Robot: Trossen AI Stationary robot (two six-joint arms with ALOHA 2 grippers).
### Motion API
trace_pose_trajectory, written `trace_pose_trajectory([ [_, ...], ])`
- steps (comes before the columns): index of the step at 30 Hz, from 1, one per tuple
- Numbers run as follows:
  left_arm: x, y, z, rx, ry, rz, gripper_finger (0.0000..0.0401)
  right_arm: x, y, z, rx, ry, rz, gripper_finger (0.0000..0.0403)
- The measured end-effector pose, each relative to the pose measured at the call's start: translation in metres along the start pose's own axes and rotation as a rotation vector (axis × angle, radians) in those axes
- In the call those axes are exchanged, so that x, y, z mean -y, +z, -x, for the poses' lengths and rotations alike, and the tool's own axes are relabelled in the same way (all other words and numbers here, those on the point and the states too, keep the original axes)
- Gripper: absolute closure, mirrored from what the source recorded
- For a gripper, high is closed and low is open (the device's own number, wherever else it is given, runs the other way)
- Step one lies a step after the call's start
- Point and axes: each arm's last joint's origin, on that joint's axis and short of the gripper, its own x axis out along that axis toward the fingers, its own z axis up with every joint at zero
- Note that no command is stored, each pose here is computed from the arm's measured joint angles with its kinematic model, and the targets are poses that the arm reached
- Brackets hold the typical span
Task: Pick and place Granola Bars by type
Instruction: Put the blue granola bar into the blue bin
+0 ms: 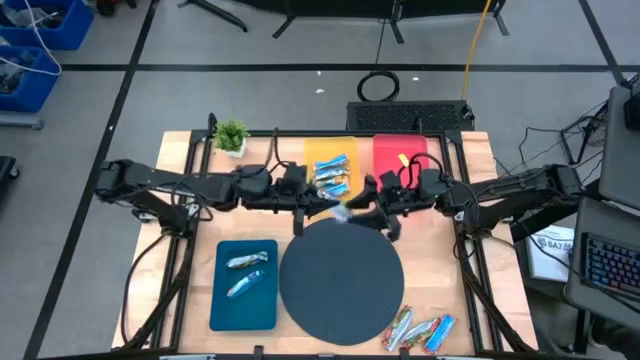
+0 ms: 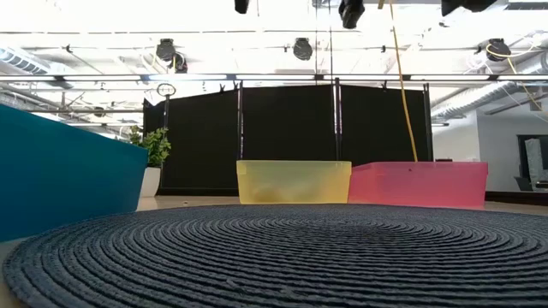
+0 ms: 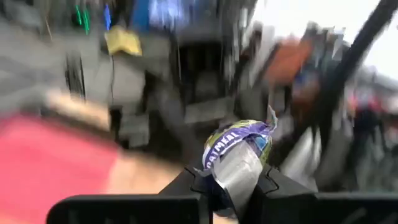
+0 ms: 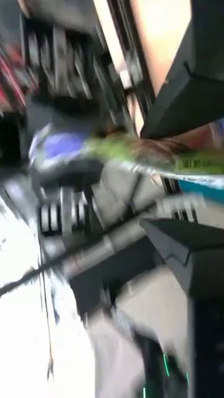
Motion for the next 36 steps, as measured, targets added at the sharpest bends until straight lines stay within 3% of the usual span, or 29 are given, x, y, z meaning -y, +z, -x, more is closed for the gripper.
trace_pose_trajectory([
  [5,0.010,-0.007,0.016,-0.519,0.029,0.086,0.0367,-0.023,0.007,0.014,-0.132,0.226,-0.199,0.0171],
  [11,0.033,-0.032,0.045,-1.010,0.077,0.309,0.0367,-0.034,0.003,0.033,-0.275,0.196,-0.262,0.0185],
  [16,0.049,-0.071,0.060,-1.203,0.097,0.320,0.0367,-0.032,-0.005,0.046,-0.385,0.116,-0.240,0.0196],
  [21,0.054,-0.131,0.054,-1.195,-0.018,0.457,0.0367,-0.028,-0.021,0.055,-0.538,0.015,-0.225,0.0200],
  [25,0.050,-0.161,0.056,-1.142,0.016,0.536,0.0367,-0.030,-0.046,0.062,-0.758,-0.025,-0.225,0.0200],
  [30,0.039,-0.183,0.066,-1.171,0.102,0.526,0.0367,-0.053,-0.080,0.054,-0.944,0.105,-0.053,0.0200],
  [33,0.032,-0.193,0.072,-1.194,0.129,0.526,0.0367,-0.070,-0.103,0.046,-0.980,0.184,0.100,0.0200],
  [36,0.026,-0.202,0.075,-1.192,0.146,0.551,0.0367,-0.080,-0.125,0.039,-1.014,0.214,0.170,0.0200],
])
